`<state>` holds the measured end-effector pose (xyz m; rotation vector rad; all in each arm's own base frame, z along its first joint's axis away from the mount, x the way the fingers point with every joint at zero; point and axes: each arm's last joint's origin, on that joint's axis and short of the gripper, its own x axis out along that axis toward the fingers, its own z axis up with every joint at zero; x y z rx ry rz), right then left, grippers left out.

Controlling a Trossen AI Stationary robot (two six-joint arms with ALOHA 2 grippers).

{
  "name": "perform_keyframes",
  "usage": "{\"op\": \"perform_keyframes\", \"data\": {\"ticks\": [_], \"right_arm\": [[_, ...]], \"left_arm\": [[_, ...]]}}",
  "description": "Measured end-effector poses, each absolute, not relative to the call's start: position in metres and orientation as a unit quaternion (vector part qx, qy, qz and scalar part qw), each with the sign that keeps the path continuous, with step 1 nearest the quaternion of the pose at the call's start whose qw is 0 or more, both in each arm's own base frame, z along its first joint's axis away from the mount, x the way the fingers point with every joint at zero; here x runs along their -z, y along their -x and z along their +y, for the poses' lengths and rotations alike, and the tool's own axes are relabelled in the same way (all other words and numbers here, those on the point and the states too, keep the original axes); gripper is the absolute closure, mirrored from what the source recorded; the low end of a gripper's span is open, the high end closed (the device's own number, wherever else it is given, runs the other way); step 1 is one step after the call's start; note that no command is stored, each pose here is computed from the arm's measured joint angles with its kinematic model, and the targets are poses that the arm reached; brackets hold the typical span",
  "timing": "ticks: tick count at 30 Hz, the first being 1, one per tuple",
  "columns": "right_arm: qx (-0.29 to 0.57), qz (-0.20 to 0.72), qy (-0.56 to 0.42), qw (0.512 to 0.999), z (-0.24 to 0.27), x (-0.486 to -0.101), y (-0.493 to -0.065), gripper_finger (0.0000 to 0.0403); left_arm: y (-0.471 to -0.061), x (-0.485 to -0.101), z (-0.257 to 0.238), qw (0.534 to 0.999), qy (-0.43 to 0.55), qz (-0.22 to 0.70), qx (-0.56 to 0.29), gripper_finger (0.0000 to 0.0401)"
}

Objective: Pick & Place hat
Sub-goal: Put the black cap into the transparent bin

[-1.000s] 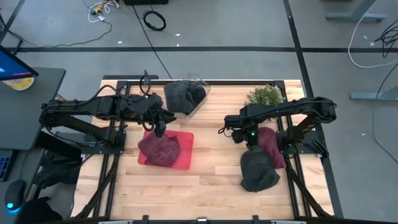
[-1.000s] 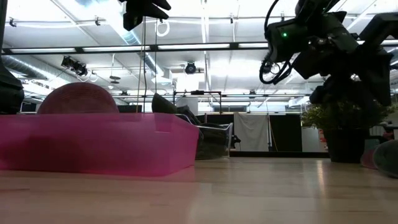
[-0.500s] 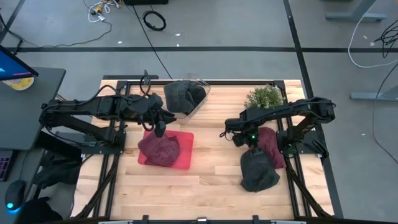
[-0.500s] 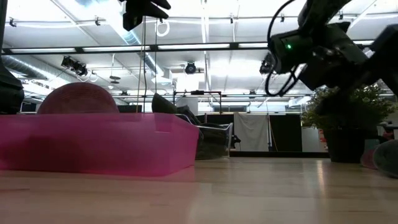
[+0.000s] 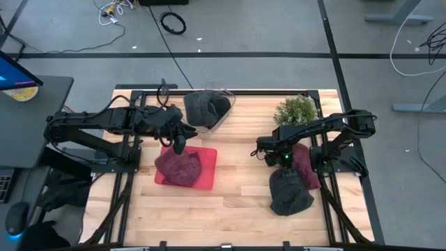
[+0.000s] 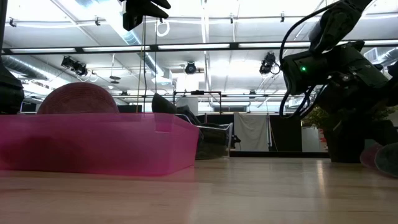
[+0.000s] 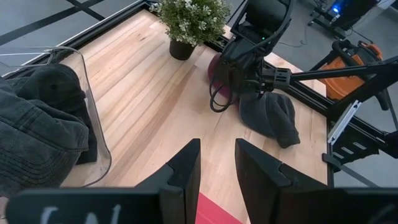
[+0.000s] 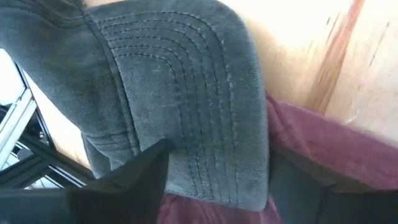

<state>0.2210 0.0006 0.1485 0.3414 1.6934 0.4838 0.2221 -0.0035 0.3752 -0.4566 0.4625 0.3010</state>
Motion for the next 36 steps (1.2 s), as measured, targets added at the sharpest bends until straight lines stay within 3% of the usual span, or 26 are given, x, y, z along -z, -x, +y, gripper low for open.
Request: {"op": "perform_keyframes", "data": {"ticks": [3, 7, 9, 23, 36], "right_arm": [[-0.204, 0.743, -0.154, 0.618, 0.000, -0.155, -0.223, 0.0213], [-0.212, 0.744, -0.160, 0.613, 0.000, -0.173, -0.231, 0.0339], [-0.230, 0.735, -0.170, 0.615, 0.001, -0.185, -0.236, 0.0381], [-0.223, 0.660, -0.155, 0.700, -0.002, -0.297, -0.276, 0.0397], [-0.197, 0.556, -0.100, 0.802, -0.005, -0.401, -0.275, 0.0398]], "left_arm": [[-0.222, -0.375, -0.003, 0.937, 0.223, 0.226, -0.148, 0.0298], [-0.222, -0.375, -0.003, 0.936, 0.222, 0.225, -0.152, 0.0298], [-0.222, -0.375, -0.003, 0.936, 0.221, 0.224, -0.154, 0.0298], [-0.222, -0.376, -0.003, 0.937, 0.225, 0.224, -0.148, 0.0298], [-0.229, -0.389, 0.008, 0.948, 0.257, 0.160, -0.097, 0.0298]]}}
